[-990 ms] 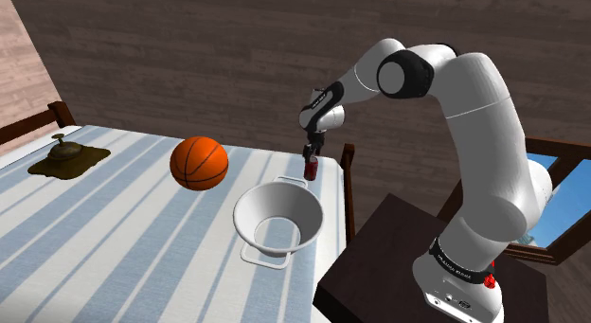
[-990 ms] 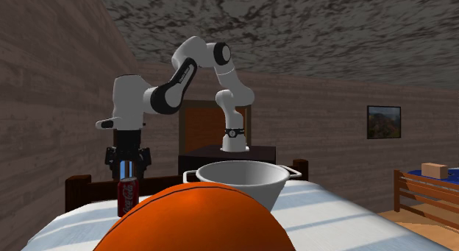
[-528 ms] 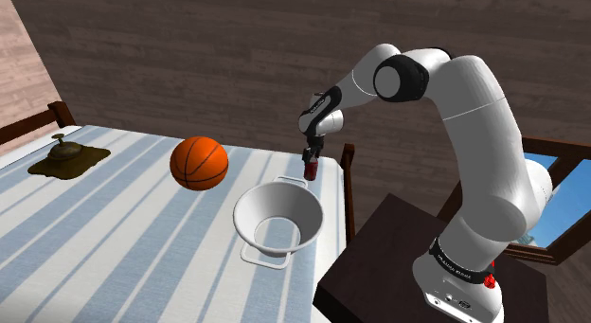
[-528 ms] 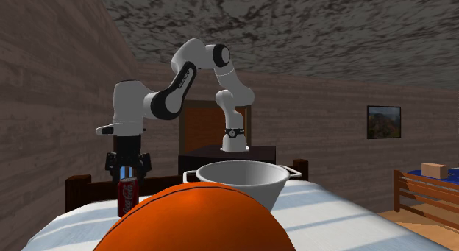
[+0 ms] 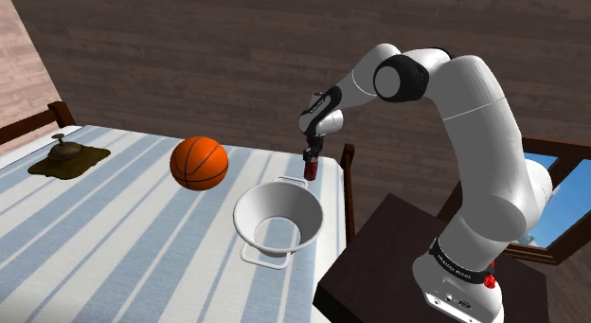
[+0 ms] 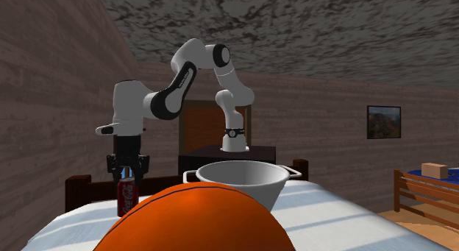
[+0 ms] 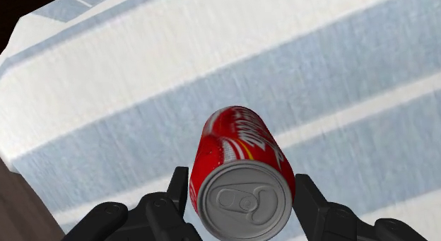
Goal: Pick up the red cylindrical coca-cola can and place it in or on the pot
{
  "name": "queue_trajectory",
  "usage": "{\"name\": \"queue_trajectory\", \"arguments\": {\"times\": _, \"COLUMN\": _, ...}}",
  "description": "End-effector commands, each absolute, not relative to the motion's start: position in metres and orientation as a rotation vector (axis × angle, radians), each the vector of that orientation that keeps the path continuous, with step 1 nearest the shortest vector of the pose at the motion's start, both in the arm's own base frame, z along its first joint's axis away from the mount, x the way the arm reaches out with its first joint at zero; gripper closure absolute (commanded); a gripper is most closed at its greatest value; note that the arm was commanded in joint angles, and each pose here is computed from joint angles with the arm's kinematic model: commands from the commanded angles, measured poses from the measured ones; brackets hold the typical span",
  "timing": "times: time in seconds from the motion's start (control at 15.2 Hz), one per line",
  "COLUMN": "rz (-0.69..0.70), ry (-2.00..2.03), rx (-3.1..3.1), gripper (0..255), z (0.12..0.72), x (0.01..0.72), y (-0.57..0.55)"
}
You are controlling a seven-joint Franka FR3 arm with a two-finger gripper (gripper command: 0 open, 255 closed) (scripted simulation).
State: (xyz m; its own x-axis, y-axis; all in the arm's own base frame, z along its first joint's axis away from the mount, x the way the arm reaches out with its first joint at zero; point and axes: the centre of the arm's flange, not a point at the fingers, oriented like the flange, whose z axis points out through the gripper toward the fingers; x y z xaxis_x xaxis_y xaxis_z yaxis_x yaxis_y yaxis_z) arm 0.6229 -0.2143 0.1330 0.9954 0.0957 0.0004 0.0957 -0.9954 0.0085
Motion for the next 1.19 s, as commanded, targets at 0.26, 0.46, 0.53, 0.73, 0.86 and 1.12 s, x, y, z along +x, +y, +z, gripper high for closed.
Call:
{"name": "queue_trajectory", "arguments": {"times": 0.26, "rz": 0.000, "ry": 0.150, "rx": 3.130, "gripper": 255, "z": 0.132, "x": 0.623, "y": -0.214}}
{"name": "queue_trajectory", "arguments": {"times": 0.46, "rz": 0.000, "ry": 0.150, "rx": 3.130, "gripper": 255, "z": 0.148, "x": 0.622, "y": -0.214}}
{"name": "queue_trajectory", "arguments": {"times": 0.53, "rz": 0.000, "ry": 0.150, "rx": 3.130, "gripper": 255, "z": 0.153, "x": 0.623, "y": -0.214}}
{"name": "queue_trajectory", "arguments": {"times": 0.73, "rz": 0.000, "ry": 0.150, "rx": 3.130, "gripper": 255, "z": 0.169, "x": 0.623, "y": -0.214}}
{"name": "queue_trajectory", "arguments": {"times": 0.86, "rz": 0.000, "ry": 0.150, "rx": 3.130, "gripper": 255, "z": 0.180, "x": 0.623, "y": -0.214}}
{"name": "queue_trajectory", "arguments": {"times": 1.12, "rz": 0.000, "ry": 0.150, "rx": 3.130, "gripper": 255, "z": 0.201, "x": 0.623, "y": -0.214}}
